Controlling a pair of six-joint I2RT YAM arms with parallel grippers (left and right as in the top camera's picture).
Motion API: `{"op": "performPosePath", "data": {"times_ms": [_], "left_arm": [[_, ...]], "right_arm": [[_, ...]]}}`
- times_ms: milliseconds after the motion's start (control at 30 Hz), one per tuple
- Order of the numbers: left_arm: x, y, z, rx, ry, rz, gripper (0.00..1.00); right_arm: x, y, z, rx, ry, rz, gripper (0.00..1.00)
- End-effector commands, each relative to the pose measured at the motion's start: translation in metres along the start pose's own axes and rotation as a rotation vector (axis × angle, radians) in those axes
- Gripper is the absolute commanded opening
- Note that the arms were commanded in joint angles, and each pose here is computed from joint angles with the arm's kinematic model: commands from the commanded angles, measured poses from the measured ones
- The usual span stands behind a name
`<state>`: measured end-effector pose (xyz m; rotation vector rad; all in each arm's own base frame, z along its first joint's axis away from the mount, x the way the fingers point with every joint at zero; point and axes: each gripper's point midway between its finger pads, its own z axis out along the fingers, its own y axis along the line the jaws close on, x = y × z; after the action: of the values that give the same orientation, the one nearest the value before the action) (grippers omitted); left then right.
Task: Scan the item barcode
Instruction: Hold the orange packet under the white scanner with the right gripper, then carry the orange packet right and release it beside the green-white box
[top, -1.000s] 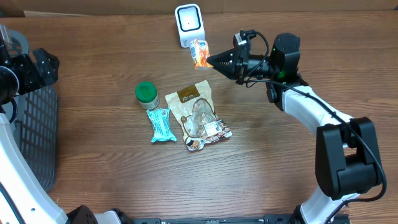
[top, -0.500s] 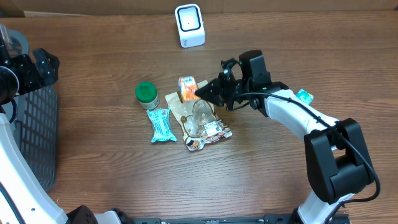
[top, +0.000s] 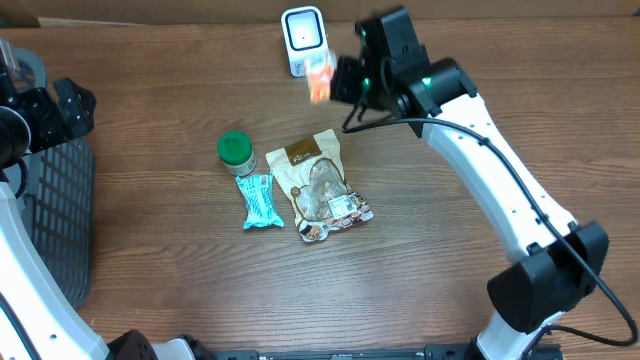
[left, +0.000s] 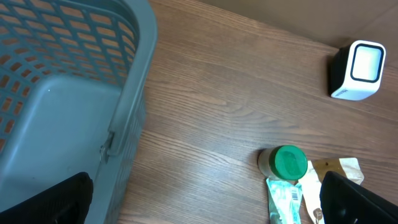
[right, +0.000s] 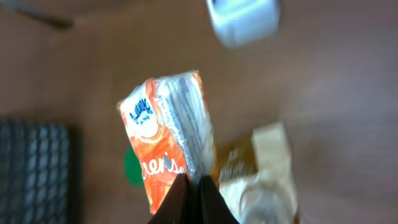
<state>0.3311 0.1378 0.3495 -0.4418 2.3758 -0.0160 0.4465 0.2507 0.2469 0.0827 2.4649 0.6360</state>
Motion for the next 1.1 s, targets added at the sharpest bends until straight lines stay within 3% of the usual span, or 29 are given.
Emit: {"op": "performPosePath", "data": {"times_ms": [0,133,267,433,633,900,1067], "left_arm": [[-0.002,-0.003,0.001,0.015,-0.003,-0.012,1.00],[-0.002,-0.003,0.001,0.015,-0.003,-0.012,1.00],[-0.002,-0.003,0.001,0.015,-0.003,-0.012,0.99],[-0.002,-0.003,0.001,0.015,-0.003,-0.012,1.00],[-0.002,-0.003,0.001,0.015,-0.003,-0.012,0.99],[-0.002,-0.003,0.001,0.015,-0.003,-0.012,1.00],[-0.002,-0.003,0.001,0.015,-0.003,-0.012,1.00]], "right_arm": [[-0.064,-0.002,-0.041,0.225,-0.311,-0.146,0.04],[-0.095,0.020,-0.051,0.330,-0.486,-0.331,0.04],[-0.107,0.036,-0.027,0.439,-0.571,-0.521,0.04],[-0.112,0.042,0.034,0.538,-0.605,-0.763,0.04],[-0.090,0.017,0.132,0.657,-0.515,-1.072,0.04],[-0.087,-0.012,0.172,0.693,-0.519,-1.091,0.04],[-0.094,-0.015,0.179,0.606,-0.528,-1.111,0.04]]}}
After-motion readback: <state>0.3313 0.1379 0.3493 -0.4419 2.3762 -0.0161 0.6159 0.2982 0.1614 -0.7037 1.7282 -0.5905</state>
